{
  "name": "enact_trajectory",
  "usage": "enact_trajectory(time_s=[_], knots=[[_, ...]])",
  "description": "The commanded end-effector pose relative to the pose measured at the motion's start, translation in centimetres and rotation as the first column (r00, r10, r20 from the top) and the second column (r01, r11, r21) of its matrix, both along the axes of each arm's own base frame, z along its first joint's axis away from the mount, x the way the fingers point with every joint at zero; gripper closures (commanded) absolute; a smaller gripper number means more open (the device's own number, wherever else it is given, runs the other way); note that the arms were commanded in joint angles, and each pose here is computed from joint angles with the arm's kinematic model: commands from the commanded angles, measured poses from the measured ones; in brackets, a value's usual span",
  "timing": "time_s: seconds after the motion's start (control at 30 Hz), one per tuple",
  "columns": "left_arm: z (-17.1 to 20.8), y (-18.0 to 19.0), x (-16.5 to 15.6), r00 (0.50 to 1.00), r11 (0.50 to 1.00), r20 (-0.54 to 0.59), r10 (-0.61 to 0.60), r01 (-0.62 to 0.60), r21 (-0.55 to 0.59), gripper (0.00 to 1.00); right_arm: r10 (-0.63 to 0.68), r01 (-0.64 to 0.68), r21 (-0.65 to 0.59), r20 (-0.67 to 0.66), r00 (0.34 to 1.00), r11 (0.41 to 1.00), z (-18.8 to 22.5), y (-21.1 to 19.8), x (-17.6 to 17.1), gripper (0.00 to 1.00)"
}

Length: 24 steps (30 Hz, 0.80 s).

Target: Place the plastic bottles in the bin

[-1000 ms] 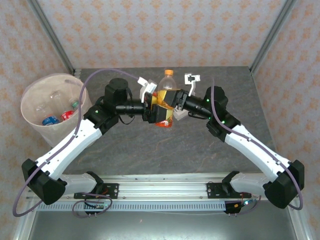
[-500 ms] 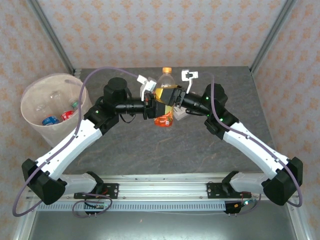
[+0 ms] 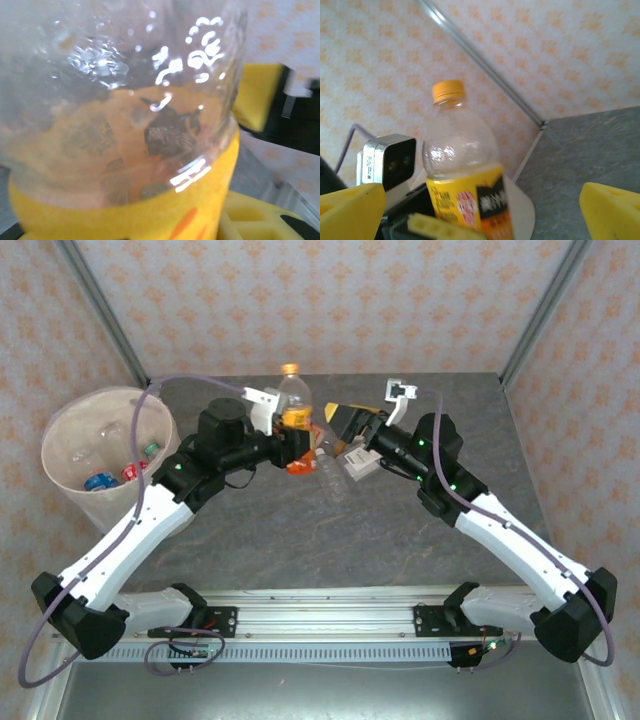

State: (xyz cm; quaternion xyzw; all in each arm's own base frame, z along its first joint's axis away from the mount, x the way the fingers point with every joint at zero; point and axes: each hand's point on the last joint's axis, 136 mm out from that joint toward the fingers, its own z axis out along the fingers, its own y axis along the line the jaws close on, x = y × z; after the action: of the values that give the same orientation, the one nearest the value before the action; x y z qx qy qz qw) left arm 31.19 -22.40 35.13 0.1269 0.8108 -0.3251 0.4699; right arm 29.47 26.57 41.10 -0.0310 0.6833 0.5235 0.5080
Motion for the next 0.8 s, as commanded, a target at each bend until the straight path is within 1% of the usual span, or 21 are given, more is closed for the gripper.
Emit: enact_trajectory(time_s=[0.0,0.03,0.1,0.2,0.27,0.33,0.43,0.47,0.5,0.53,0.57,0.6,0.77], knots=[[1.5,5.4,1.1,0.962,0.961,0.042,0.271,-0.273,0.045,0.60,-0.153,0.152,-0.050,-0.014,0.988,0.987,-1.1,-2.3,1.2,0.01],[1.7,6.7,1.2,0.942,0.941,0.050,0.331,-0.334,0.063,0.60,-0.180,0.178,-0.067,-0.025,0.983,0.982,-1.6,-2.7,1.5,0.01],[2.5,10.0,0.9,0.884,0.876,0.072,0.463,-0.468,0.113,0.59,-0.233,0.228,-0.102,-0.047,0.971,0.968,-2.6,-3.5,1.9,0.01],[4.1,13.9,-0.1,0.798,0.783,0.120,0.590,-0.602,0.155,0.57,-0.286,0.276,-0.131,-0.070,0.956,0.952,-3.9,-4.4,2.3,0.01],[5.1,16.2,-0.9,0.740,0.721,0.156,0.654,-0.672,0.167,0.57,-0.308,0.295,-0.137,-0.083,0.948,0.946,-4.4,-4.7,2.5,0.01],[6.0,18.6,-1.9,0.667,0.643,0.197,0.718,-0.745,0.178,0.57,-0.320,0.305,-0.144,-0.097,0.942,0.941,-4.9,-4.9,2.6,0.01],[7.6,22.9,-3.7,0.516,0.474,0.280,0.809,-0.856,0.207,0.58,-0.335,0.318,-0.148,-0.104,0.937,0.936,-5.1,-5.2,2.7,0.01],[8.1,24.3,-4.3,0.468,0.414,0.309,0.828,-0.882,0.226,0.58,-0.341,0.325,-0.149,-0.104,0.934,0.934,-5.2,-5.4,2.7,0.01],[8.6,25.8,-4.9,0.410,0.342,0.336,0.848,-0.908,0.244,0.58,-0.349,0.332,-0.151,-0.104,0.931,0.931,-5.2,-5.5,2.8,0.01],[8.9,27.0,-5.3,0.366,0.287,0.354,0.861,-0.923,0.255,0.58,-0.353,0.336,-0.153,-0.102,0.930,0.929,-5.2,-5.6,2.8,0.01],[9.1,28.0,-5.7,0.333,0.245,0.367,0.868,-0.932,0.265,0.58,-0.356,0.339,-0.155,-0.101,0.929,0.928,-5.3,-5.7,2.9,0.01],[9.1,28.9,-6.0,0.303,0.207,0.374,0.876,-0.939,0.275,0.58,-0.360,0.341,-0.159,-0.103,0.927,0.926,-5.4,-5.7,2.9,0.01],[8.0,32.2,-6.6,0.207,0.076,0.384,0.900,-0.941,0.328,0.58,-0.362,0.342,-0.161,-0.112,0.926,0.926,-5.6,-5.9,3.0,0.01]])
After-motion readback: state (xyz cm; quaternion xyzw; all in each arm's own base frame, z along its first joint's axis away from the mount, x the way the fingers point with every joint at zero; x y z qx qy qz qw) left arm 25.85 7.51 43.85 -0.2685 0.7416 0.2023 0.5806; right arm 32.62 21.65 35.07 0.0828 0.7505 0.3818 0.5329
